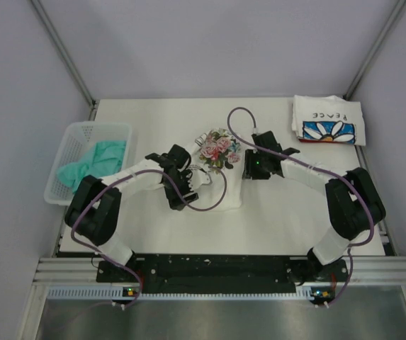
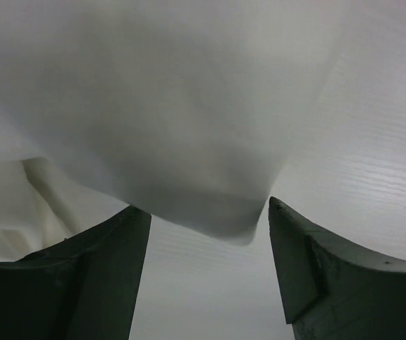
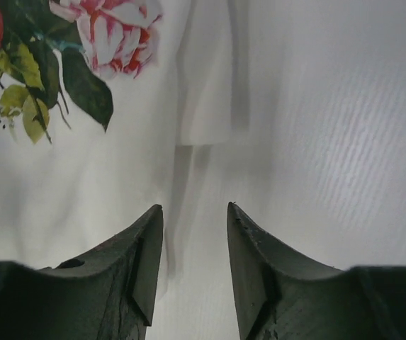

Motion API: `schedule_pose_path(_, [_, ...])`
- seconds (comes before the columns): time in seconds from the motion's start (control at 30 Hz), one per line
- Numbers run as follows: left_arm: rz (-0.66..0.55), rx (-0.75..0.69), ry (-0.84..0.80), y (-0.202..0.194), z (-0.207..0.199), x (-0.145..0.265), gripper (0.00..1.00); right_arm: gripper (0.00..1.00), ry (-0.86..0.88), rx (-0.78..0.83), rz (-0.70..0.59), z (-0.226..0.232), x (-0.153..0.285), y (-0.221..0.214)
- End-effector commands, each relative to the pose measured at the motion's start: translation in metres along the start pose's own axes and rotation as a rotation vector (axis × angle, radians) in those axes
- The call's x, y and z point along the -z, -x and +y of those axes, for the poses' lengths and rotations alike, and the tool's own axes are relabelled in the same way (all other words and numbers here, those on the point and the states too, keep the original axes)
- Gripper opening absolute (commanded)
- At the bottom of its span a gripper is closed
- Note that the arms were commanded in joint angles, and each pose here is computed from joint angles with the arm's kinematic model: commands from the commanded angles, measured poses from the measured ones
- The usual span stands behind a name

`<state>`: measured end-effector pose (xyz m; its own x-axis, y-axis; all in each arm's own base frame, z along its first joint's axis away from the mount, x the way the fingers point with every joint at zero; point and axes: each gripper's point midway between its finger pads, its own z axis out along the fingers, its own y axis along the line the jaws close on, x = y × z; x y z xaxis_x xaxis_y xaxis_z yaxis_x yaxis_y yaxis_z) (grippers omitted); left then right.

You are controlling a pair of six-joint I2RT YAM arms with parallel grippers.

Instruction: Fold and stack the t-shirts

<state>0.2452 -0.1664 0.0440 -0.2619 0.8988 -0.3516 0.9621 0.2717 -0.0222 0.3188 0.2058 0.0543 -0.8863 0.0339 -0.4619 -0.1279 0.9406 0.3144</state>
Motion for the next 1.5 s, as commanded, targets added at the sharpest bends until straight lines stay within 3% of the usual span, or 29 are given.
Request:
schedule_pose_path(0.0, [-0.006,0.028,0.044,0.009,0.018,-0.011,0.53,0.38,-0.129,-0.026,-0.234,-0.012,0.023,0.069])
schedule_pose_path(0.07, [-0.004,0.028,0.017,0.008,0.013,-0.014,0.22,0.33,-0.147,-0.037,-0.238,-0.019,0.025,0.069])
schedule_pose_path(0.1, [-0.006,0.029,0.017,0.009,0.013,-0.013,0.0,0.32,-0.151,-0.038,-0.229,-0.021,0.023,0.066])
schedule_pose_path(0.33, [-0.136,0.005,0.076,0.036,0.013,0.029,0.0,0.38,-0.085,-0.023,-0.084,-0.01,-0.023,0.051])
schedule_pose_path(0.6, [-0.171,0.011,0.071,0.049,0.01,0.055,0.0,0.41,-0.015,-0.019,-0.033,0.006,-0.055,0.055])
schedule_pose_path(0.63, [-0.18,0.009,0.075,0.054,0.01,0.061,0.0,0.38,0.009,-0.016,-0.026,0.011,-0.059,0.056])
schedule_pose_path(0.67, [-0.185,0.014,0.085,0.057,0.012,0.069,0.0,0.28,0.029,-0.017,-0.02,0.015,-0.062,0.056])
schedule_pose_path(0.73, [-0.203,0.026,0.146,0.066,0.021,0.095,0.0,0.0,0.049,-0.015,-0.026,0.02,-0.061,0.061])
schedule_pose_path(0.77, [-0.21,0.044,0.195,0.067,0.028,0.111,0.0,0.0,0.039,-0.018,-0.052,0.019,-0.054,0.068])
schedule_pose_path(0.9, [-0.302,0.126,0.418,0.067,0.062,0.193,0.0,0.0,0.015,-0.01,-0.209,0.018,0.005,0.097])
schedule_pose_path(1.03, [-0.388,0.142,0.595,0.057,0.071,0.271,0.0,0.0,0.043,0.062,-0.451,0.033,0.113,0.135])
schedule_pose_path(1.17, [-0.429,0.123,0.758,0.045,0.069,0.33,0.0,0.0,0.1,0.2,-0.627,0.047,0.207,0.141])
schedule_pose_path(1.33, [-0.431,0.12,0.888,0.028,0.056,0.369,0.0,0.0,0.219,0.315,-0.719,0.063,0.286,0.116])
schedule_pose_path(1.47, [-0.41,0.118,0.909,0.016,0.044,0.375,0.0,0.0,0.379,0.37,-0.792,0.082,0.337,0.086])
